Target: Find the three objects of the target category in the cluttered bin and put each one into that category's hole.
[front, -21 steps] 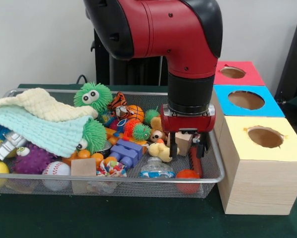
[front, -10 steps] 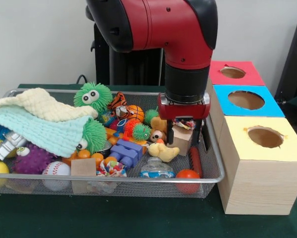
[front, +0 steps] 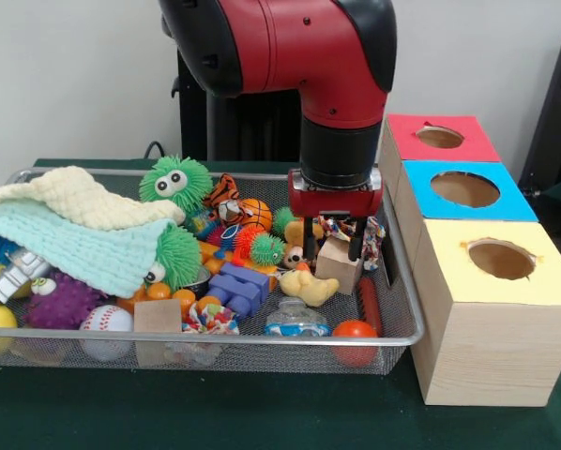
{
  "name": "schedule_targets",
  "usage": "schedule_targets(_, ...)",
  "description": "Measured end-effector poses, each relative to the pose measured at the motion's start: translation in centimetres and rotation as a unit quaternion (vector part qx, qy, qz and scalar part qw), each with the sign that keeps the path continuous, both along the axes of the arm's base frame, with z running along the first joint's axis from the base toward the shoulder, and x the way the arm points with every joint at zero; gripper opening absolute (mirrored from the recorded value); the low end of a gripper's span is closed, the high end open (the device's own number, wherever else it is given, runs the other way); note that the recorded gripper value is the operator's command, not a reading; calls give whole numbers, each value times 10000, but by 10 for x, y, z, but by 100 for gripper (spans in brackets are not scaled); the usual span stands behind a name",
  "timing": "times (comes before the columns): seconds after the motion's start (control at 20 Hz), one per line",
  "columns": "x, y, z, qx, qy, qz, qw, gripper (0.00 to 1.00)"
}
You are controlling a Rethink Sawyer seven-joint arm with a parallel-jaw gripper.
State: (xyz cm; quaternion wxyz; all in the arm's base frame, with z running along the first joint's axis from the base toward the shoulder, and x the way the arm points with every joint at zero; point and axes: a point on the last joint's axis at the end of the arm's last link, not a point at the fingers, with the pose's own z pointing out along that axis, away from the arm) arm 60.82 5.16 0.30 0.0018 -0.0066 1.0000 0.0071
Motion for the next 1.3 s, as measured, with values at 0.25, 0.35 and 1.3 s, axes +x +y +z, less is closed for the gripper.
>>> schedule_targets(0.25,1,-18,-2,-47,-180,-121,9998,100)
schedule_targets(0.35,3,-24,-3,-58,-274,-162,9995,100)
schedule_targets(1.3,-1,-41,-16,-87,-452,-278,9986,100)
